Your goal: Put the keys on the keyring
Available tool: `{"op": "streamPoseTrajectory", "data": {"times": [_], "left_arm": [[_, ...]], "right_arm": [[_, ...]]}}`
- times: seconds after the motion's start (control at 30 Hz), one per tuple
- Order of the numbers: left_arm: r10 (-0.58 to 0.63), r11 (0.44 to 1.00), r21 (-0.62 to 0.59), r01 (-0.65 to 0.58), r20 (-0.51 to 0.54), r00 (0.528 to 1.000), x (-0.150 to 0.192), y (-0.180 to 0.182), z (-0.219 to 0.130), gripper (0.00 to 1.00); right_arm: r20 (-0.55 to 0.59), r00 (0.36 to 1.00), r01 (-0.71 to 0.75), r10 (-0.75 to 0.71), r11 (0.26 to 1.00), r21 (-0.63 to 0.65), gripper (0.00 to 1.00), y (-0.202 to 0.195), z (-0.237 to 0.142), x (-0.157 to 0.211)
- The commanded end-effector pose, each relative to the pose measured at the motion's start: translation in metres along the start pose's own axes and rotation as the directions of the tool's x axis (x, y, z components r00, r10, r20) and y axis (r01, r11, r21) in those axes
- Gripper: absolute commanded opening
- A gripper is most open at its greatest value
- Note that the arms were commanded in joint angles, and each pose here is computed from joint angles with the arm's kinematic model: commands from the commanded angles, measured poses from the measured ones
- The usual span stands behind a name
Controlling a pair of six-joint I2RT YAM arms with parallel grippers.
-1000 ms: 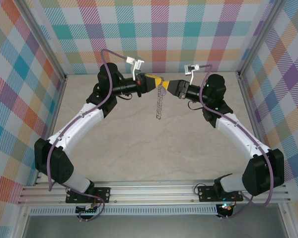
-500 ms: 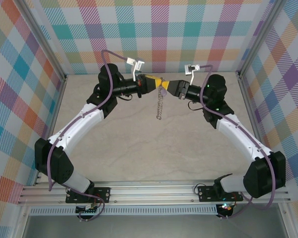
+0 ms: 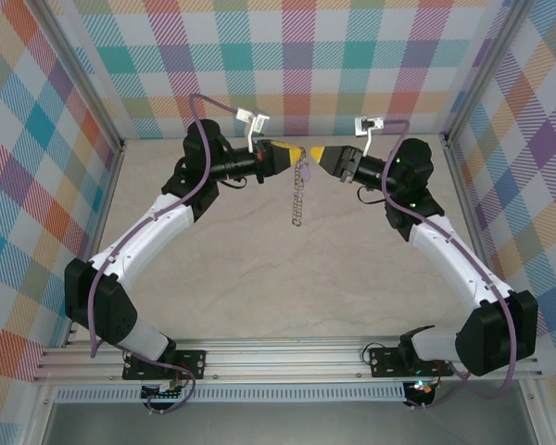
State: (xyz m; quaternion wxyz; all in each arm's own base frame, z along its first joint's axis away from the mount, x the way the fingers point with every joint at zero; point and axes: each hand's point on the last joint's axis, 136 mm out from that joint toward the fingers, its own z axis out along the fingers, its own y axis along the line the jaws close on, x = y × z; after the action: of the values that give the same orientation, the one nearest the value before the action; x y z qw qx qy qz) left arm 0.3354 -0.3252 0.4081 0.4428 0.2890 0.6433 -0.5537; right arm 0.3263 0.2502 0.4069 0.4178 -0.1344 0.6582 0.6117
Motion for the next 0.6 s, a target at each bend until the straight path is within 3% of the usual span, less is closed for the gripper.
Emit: {"op": "streamPoseTrajectory", "data": {"times": [0.0, 0.4, 0.57], "left_arm": [[0.057, 0.997, 0.058, -0.06, 0.044, 0.997, -0.016, -0.027, -0.006, 0.0], [0.059, 0.997, 0.056, -0.061, 0.047, 0.997, -0.017, -0.027, -0.004, 0.0], [0.059, 0.996, 0.058, -0.061, 0.047, 0.997, -0.017, -0.027, -0.004, 0.0]], "right_arm": [[0.005, 0.999, 0.04, -0.039, 0.997, -0.069, 0.29, 0.02, 0.005, -0.009], [-0.03, 0.999, 0.028, -0.031, 0.995, -0.094, 0.28, 0.021, 0.015, 0.002], [-0.031, 0.999, 0.03, -0.033, 0.995, -0.092, 0.2, 0.021, 0.014, 0.003]]}}
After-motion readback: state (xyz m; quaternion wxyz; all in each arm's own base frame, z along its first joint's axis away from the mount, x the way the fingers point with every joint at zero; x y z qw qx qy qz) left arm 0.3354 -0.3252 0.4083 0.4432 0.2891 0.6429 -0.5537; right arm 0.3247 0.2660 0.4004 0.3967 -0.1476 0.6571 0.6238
